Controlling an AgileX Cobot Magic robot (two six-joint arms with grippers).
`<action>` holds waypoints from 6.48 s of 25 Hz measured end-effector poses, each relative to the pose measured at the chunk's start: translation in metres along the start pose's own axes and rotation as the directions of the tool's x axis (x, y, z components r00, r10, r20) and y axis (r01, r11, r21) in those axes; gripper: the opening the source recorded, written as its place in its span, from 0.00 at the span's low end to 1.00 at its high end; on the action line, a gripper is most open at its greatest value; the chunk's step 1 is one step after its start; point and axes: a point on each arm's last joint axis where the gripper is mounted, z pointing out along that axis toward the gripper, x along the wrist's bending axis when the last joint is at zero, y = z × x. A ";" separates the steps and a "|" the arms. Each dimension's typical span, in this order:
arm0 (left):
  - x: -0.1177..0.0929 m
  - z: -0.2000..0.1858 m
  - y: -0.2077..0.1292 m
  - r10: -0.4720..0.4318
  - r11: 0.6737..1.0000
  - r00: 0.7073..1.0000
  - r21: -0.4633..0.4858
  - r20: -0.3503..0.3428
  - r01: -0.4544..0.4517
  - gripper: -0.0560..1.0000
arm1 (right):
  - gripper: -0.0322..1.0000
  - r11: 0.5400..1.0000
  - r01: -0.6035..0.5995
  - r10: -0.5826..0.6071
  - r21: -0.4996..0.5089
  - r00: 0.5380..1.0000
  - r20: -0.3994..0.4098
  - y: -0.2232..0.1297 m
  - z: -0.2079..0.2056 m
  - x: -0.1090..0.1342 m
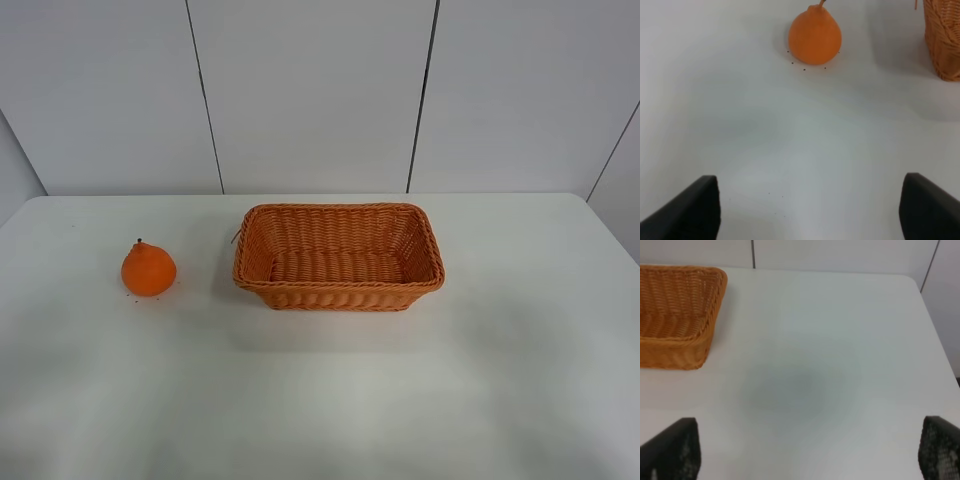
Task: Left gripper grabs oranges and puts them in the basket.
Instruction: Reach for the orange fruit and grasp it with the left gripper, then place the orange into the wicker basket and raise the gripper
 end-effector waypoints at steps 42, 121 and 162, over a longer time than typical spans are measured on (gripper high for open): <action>-0.019 0.246 0.208 0.058 0.765 0.998 0.642 0.024 -0.060 0.85 | 0.70 1.000 0.000 0.000 0.000 1.000 0.000 0.000 0.000 0.000; -0.217 0.348 0.233 0.203 0.696 0.898 0.587 0.391 -0.413 0.26 | 0.70 1.000 0.000 0.000 0.000 1.000 0.000 0.000 0.000 0.000; -0.287 0.357 0.233 0.251 0.758 0.841 0.443 0.479 -0.478 0.87 | 0.70 1.000 0.000 0.000 0.000 1.000 0.000 0.000 0.000 0.000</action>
